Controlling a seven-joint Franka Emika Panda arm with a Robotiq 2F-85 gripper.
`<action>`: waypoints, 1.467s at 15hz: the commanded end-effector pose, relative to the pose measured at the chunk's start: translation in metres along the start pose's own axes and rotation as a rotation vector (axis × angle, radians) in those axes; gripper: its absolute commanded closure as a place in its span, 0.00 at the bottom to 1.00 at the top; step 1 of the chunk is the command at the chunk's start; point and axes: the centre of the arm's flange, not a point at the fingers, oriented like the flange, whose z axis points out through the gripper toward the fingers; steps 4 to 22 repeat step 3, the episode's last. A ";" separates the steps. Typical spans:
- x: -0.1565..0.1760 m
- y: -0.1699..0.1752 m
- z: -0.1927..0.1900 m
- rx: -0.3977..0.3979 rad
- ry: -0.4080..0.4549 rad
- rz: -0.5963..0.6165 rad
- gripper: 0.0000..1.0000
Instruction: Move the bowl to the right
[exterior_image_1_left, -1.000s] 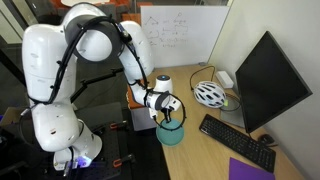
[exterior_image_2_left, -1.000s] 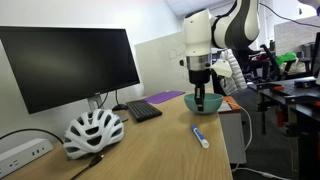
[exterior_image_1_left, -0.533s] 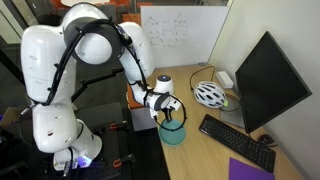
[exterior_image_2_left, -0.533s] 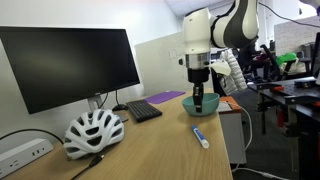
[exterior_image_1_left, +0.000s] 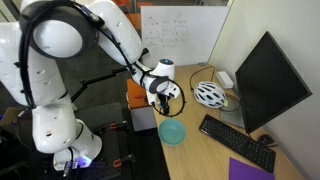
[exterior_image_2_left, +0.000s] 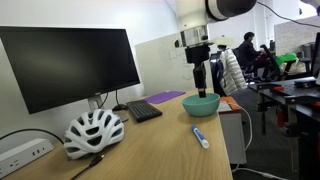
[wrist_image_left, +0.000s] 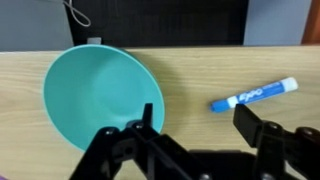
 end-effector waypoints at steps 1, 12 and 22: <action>-0.008 0.006 -0.051 0.009 -0.052 -0.014 0.00; -0.009 0.008 -0.066 -0.021 0.061 -0.017 0.00; -0.009 0.008 -0.066 -0.021 0.061 -0.017 0.00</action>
